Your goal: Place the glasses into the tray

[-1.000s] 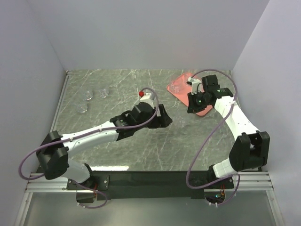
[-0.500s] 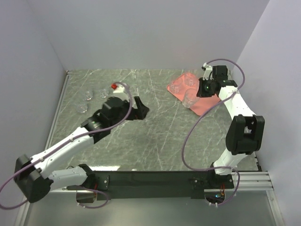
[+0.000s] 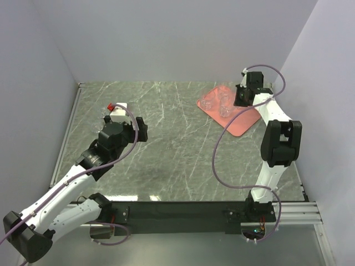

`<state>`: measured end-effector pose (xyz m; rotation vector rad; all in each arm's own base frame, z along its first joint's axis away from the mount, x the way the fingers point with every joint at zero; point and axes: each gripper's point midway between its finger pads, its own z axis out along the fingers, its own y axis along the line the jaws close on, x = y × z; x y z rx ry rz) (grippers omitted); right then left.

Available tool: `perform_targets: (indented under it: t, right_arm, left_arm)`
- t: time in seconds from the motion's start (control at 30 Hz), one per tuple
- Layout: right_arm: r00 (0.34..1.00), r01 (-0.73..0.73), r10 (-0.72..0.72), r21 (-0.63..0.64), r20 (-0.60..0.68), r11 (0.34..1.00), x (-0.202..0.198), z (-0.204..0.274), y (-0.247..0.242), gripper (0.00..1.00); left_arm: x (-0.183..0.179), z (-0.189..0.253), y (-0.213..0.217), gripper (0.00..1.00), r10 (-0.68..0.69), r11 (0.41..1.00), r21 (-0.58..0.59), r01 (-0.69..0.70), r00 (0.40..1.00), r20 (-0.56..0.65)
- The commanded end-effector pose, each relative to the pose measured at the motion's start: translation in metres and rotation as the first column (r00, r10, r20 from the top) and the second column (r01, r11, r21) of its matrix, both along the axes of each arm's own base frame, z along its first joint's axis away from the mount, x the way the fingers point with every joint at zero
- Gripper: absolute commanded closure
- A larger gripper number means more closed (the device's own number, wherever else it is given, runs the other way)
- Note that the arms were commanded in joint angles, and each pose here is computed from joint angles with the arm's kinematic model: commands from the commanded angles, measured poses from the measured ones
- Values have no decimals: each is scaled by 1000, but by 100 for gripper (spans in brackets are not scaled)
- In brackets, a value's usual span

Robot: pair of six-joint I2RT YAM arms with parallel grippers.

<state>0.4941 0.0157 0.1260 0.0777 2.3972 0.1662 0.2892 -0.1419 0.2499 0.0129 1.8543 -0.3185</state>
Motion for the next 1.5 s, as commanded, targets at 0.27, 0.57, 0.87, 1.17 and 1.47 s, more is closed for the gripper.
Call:
perform_targets:
  t: [0.27,0.57,0.87,1.17,1.47]
  right_arm:
    - [975,184,-190,60,116,981,58,17,-15,100]
    - [965,220,-230,84,125,972,73,13,-15,100]
    - [970,213,-220,72,101,974,82,-1,-9,94]
    - [974,198,-205,78,93,977,84,-4,-6,76]
    - [973,181,-190,73,135,981,75,21,-6,56]
  left_arm:
    - [-3,11,38,1,113,986,110,-122,990,87]
    - [-7,11,46,1,138,983,107,-147,986,92]
    - [-8,11,49,0,153,981,107,-163,984,96]
    - [-8,10,49,0,153,981,109,-162,984,91]
    - [-8,10,46,1,133,985,95,-142,987,91]
